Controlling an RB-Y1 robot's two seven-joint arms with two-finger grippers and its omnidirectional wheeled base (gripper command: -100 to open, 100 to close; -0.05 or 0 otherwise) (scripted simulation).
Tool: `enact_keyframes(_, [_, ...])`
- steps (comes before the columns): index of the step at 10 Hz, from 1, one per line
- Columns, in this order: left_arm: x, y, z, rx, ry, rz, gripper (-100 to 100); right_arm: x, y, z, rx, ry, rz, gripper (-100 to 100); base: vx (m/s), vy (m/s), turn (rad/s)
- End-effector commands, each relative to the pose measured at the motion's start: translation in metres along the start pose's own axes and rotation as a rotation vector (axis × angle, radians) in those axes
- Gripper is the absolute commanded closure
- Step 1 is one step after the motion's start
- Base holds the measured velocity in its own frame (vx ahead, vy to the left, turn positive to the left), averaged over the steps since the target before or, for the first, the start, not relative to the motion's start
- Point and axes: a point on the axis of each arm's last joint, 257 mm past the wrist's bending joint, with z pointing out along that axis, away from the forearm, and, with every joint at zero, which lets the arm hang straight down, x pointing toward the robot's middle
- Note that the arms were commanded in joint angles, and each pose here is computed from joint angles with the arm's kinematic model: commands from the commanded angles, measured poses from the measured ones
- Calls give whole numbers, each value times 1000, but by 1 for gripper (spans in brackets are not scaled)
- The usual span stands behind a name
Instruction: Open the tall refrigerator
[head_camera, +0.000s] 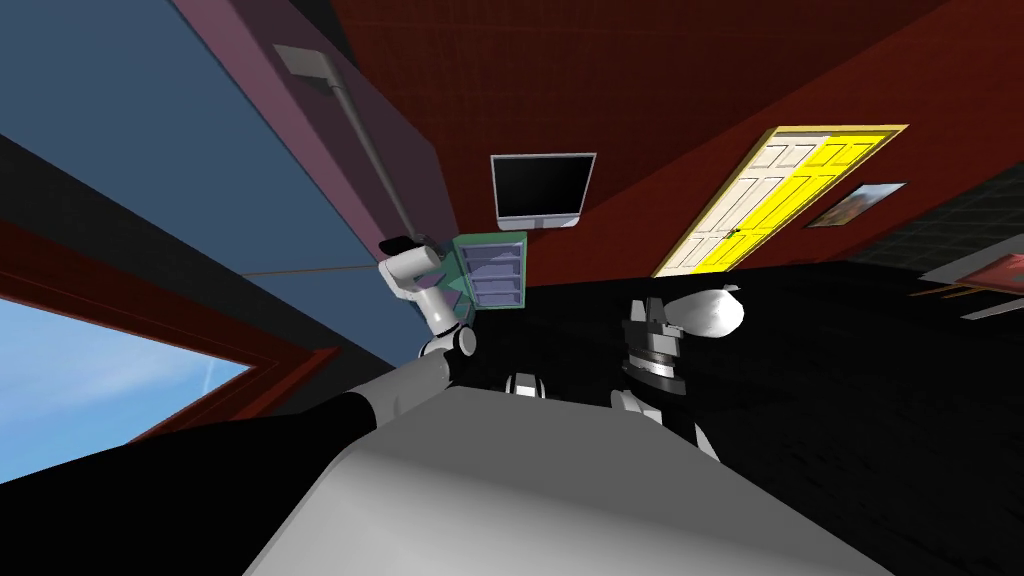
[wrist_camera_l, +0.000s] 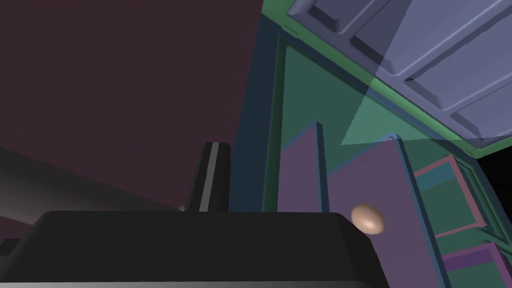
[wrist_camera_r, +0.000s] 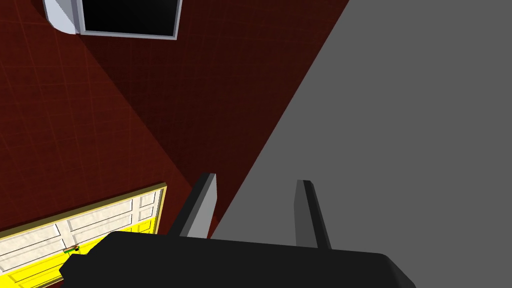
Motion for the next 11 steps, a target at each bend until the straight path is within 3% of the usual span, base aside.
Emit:
enact_keyframes(1, [-13, -9, -2, 20, -34, 1, 100, 0, 0, 0, 0, 0, 0, 0, 157, -203, 18])
enact_keyframes(3, [-38, -24, -7, 55, -96, 3, 100, 0, 0, 0, 0, 0, 0, 0, 168, -209, 27])
enact_keyframes(6, [-50, -32, -10, 73, -127, 4, 100, 0, 0, 0, 0, 0, 0, 0, 182, -236, 13])
enact_keyframes(8, [-75, -48, -18, 108, -189, 4, 100, 0, 0, 0, 0, 0, 0, 0, 165, -266, 23])
enact_keyframes(9, [-75, -48, -18, 108, -189, 4, 100, 0, 0, 0, 0, 0, 0, 0, 169, -241, 21])
enact_keyframes(11, [-99, -63, -27, 143, -251, 4, 100, 0, 0, 0, 0, 0, 0, 0, 248, -269, 25])
